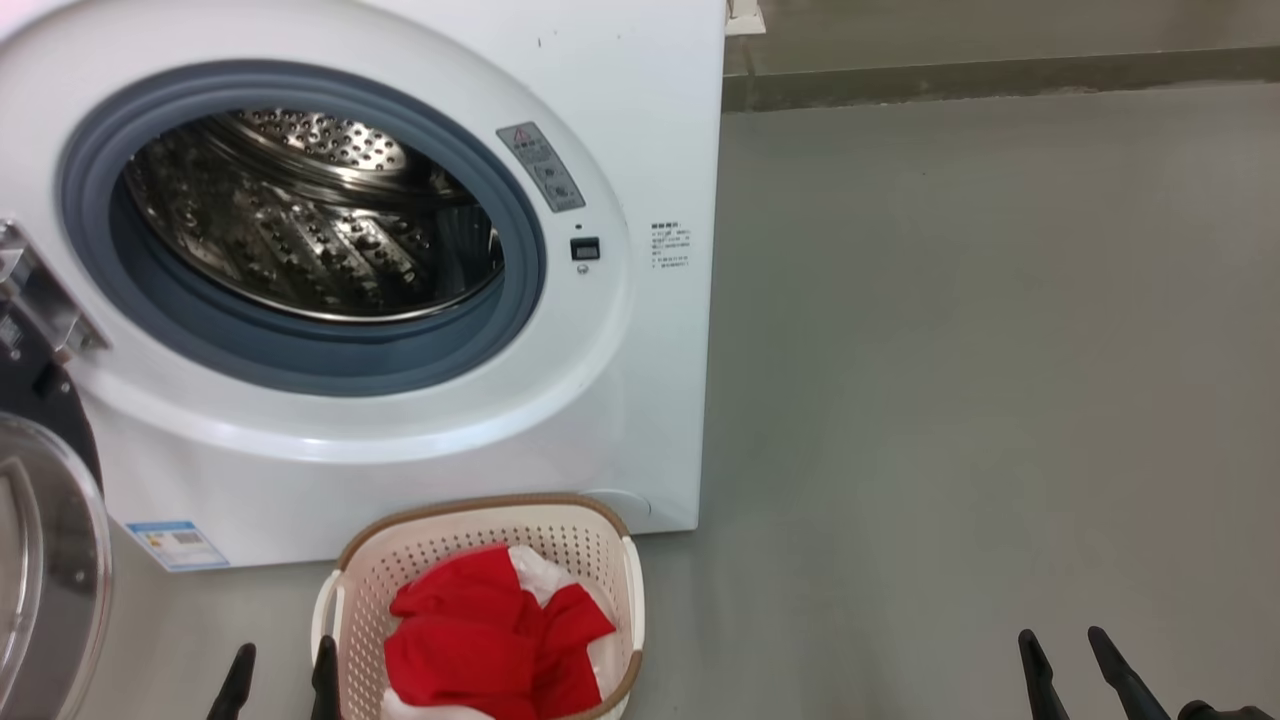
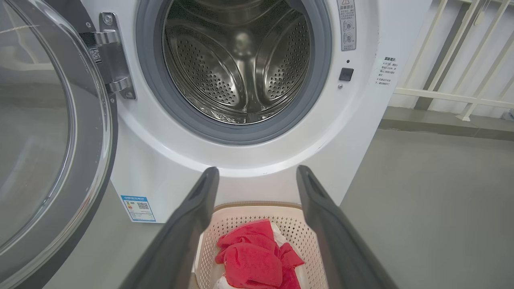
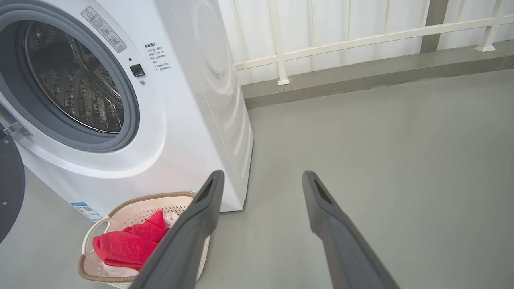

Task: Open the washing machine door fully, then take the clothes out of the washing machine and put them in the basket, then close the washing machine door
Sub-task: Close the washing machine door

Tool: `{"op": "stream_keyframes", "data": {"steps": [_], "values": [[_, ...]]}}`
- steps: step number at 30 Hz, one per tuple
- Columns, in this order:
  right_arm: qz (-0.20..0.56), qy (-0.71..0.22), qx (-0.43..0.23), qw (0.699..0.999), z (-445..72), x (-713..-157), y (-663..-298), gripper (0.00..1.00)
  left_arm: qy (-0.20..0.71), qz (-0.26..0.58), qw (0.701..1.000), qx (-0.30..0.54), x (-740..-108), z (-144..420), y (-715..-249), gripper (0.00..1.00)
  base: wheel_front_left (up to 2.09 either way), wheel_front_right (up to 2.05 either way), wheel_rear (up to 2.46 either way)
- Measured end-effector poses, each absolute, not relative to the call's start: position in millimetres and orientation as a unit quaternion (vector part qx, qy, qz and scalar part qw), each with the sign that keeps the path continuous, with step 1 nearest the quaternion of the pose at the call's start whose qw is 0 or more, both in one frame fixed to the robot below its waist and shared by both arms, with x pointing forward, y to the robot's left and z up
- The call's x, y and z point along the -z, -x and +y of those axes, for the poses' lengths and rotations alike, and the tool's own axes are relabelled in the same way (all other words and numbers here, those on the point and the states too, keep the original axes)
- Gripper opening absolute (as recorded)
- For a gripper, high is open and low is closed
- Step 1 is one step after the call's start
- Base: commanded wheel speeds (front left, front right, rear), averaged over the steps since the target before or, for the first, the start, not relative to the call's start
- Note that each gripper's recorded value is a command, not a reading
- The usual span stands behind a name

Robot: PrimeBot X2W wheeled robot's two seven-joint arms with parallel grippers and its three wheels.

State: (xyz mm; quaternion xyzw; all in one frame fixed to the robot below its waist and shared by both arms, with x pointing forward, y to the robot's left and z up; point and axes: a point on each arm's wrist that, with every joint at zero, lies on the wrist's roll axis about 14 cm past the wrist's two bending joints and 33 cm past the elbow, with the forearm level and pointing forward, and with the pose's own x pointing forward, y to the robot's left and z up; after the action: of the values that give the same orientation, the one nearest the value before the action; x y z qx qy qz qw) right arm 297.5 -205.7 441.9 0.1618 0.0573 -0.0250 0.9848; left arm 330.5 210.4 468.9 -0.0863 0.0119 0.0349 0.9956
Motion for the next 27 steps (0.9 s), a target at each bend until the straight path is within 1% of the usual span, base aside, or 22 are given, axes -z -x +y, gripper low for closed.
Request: {"op": "stream_keyframes", "data": {"steps": [13, 18, 27], "values": [[0.062, -0.166, 0.023, 0.984, -201.8, -439.3, -299.1, 1.00, 0.086, 0.017, 0.995, -0.039, -465.8, 212.4, -329.7, 1.00, -1.35, 1.35, 0.00], [0.064, -0.167, 0.023, 0.984, -201.0, -438.0, -299.3, 1.00, 0.086, 0.020, 0.995, -0.039, -464.1, 212.6, -329.6, 1.00, -0.45, 0.45, 0.00], [0.065, -0.167, 0.022, 0.984, -200.2, -437.8, -300.8, 1.00, 0.087, 0.021, 0.995, -0.039, -463.2, 212.1, -331.5, 1.00, 0.00, 0.00, 0.00]]}}
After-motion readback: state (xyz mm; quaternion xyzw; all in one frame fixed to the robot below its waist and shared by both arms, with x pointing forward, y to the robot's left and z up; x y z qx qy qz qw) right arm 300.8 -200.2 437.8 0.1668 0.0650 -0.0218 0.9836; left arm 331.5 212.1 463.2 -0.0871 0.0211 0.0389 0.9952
